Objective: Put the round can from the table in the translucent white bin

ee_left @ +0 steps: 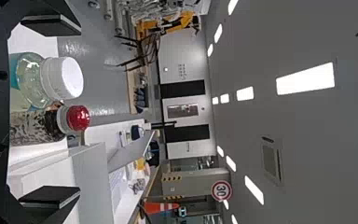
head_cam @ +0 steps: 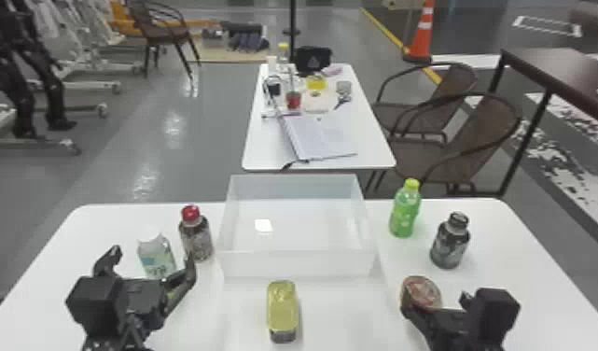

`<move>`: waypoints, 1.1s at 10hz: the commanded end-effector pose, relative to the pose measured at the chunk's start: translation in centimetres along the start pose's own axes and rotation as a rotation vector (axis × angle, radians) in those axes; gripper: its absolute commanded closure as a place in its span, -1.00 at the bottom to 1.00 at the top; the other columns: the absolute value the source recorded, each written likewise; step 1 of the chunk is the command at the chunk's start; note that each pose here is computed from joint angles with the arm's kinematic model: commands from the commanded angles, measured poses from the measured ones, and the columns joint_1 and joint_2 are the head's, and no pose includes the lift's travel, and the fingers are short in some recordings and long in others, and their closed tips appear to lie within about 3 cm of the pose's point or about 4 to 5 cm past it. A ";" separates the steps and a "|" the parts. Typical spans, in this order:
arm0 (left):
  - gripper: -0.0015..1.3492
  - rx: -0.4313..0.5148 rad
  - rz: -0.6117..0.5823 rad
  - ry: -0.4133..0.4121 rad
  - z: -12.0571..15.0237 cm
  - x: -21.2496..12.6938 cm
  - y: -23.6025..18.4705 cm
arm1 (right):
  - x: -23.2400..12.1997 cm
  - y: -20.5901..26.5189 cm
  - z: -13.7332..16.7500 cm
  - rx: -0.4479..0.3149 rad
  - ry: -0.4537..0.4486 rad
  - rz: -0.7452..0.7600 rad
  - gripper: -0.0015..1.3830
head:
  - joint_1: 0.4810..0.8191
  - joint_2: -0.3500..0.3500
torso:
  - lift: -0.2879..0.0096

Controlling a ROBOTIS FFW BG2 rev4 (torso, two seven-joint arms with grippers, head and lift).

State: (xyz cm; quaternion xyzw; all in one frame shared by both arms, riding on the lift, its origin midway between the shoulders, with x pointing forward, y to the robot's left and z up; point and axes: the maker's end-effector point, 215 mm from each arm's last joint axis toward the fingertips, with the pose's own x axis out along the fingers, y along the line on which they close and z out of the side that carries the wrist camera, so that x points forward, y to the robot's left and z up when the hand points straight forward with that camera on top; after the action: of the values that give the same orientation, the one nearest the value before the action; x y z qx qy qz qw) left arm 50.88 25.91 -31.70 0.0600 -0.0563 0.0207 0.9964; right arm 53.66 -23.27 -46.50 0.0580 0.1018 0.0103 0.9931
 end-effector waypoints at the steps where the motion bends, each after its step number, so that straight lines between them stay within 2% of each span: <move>1: -0.85 -0.006 0.004 -0.009 0.3 0.1 0.1 | 0.7 -0.1 -0.4 -0.009 0.010 0.003 -0.86 | -0.60 0.00 | 0.26; 5: -0.85 -0.013 0.006 -0.010 0.3 0.1 0.2 | 1.2 -0.6 -2.2 -0.006 0.052 -0.004 -0.87 | -0.60 0.00 | 0.26; 11: -0.85 -0.023 0.012 -0.021 0.5 0.0 0.5 | 2.4 -1.2 -3.3 -0.032 0.082 -0.005 -0.87 | -0.60 0.00 | 0.26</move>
State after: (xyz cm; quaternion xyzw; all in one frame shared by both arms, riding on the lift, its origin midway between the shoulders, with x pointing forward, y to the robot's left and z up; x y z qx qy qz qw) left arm 50.85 26.31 -31.13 0.0502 -0.0670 0.0242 0.9962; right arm 55.32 -23.81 -50.14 0.0426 0.1408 0.0130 0.9890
